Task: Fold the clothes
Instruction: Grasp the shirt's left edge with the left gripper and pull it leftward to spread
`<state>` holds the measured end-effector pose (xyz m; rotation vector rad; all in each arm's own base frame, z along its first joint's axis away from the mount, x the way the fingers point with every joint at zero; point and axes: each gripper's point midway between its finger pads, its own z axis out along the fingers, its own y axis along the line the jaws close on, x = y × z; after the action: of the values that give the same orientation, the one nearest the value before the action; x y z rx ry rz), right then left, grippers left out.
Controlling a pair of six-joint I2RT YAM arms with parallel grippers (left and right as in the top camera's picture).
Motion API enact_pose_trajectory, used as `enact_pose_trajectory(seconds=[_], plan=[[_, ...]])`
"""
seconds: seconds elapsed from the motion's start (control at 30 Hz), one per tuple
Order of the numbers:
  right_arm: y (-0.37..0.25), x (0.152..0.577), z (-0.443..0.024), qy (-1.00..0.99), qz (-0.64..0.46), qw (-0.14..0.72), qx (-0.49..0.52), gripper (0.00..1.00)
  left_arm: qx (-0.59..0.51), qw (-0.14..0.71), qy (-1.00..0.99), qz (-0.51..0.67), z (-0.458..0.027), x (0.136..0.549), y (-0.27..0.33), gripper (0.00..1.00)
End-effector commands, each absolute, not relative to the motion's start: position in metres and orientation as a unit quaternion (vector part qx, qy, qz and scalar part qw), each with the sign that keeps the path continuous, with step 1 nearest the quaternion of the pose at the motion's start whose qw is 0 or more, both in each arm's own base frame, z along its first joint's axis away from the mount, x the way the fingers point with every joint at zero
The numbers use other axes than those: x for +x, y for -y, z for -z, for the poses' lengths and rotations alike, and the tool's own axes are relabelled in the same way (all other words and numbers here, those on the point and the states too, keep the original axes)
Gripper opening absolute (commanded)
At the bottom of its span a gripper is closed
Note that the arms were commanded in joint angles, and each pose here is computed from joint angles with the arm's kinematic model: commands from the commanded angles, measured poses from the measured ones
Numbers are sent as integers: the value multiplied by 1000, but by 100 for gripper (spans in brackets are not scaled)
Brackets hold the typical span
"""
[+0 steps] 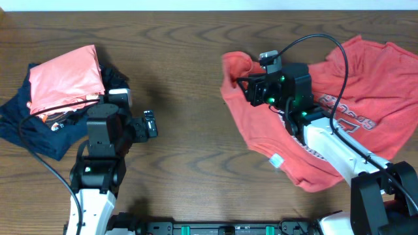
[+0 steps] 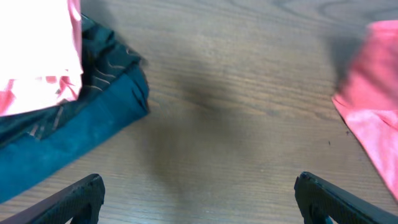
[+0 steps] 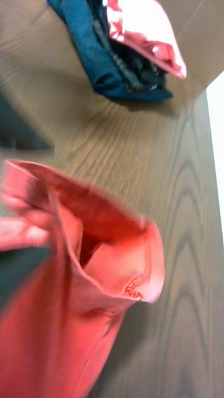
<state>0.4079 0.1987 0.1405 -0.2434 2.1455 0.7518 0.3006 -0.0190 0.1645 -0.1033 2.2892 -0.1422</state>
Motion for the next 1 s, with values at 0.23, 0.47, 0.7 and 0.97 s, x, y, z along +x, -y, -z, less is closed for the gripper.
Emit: enact_pose_trajectory(seconds=[0.23, 0.47, 0.7, 0.97], plan=[[-30, 382, -131, -923, -99, 360, 96, 99, -15, 373, -900, 224, -165, 307, 77, 98], [53, 313, -121, -936, -47, 269, 223, 99, -29, 288, -916, 277, -123, 314, 128, 98], [78, 284, -110, -935, -34, 223, 273, 99, 44, 214, -923, 316, -73, 296, 220, 98], [80, 283, -110, -935, -33, 220, 276, 99, 99, 181, -909, 362, -30, 269, 306, 98]])
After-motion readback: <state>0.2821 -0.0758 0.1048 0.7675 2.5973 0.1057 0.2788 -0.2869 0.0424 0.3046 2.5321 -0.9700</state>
